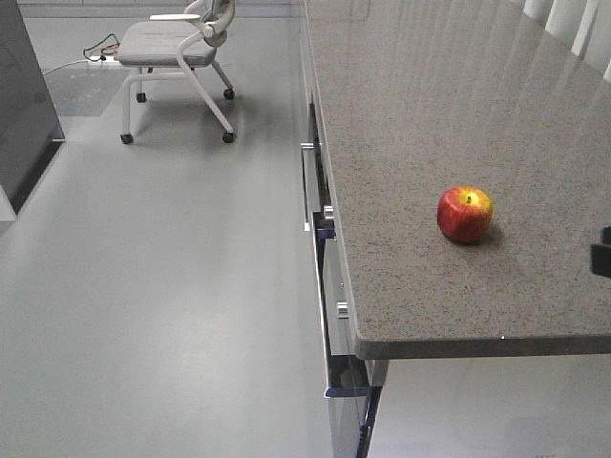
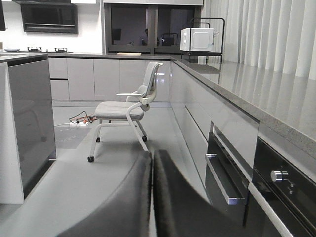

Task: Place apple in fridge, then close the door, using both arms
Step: 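Reach the right gripper down over the red-and-yellow apple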

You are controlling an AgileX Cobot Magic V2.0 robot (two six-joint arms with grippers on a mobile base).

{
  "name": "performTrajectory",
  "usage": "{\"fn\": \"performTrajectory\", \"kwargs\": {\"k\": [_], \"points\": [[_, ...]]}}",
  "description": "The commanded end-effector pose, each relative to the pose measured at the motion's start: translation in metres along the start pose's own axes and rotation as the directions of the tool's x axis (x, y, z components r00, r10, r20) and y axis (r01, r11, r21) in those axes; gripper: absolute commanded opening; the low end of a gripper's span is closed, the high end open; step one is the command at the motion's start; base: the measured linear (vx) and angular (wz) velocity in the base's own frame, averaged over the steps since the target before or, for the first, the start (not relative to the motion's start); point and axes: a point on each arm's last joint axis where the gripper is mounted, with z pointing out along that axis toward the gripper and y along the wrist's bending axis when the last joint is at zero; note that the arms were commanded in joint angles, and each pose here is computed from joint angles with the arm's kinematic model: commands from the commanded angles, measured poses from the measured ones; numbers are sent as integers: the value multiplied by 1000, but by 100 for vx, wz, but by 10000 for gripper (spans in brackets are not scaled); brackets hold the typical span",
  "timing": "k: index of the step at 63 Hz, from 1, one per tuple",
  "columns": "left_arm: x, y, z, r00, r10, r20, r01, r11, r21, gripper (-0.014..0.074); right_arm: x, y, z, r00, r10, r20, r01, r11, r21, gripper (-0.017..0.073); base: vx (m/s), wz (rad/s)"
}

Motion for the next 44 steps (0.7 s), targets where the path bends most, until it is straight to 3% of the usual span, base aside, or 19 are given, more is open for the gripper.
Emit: {"fn": "performTrajectory", "kwargs": {"k": [1, 7, 15, 29, 44], "points": [[0, 0, -1, 998, -9, 62, 9, 1000, 10, -6, -20, -3, 9, 999, -4, 42, 4, 1000, 5, 461, 0, 0], [0, 0, -1, 998, -9, 62, 9, 1000, 10, -6, -26, -3, 27, 1000, -14, 0, 14, 1000, -1, 566, 0, 0], [0, 0, -1, 998, -9, 62, 9, 1000, 10, -6, -36, -3, 49, 997, -68, -39, 66, 997, -33, 627, 0, 0], [0, 0, -1, 998, -9, 62, 9, 1000, 10, -6, -57, 0, 88, 993, -100, -60, 93, 989, -111, 618, 0, 0], [0, 0, -1, 998, -9, 62, 9, 1000, 10, -6, -73, -1, 124, 990, -114, -85, 102, 986, -132, 610, 0, 0]]}}
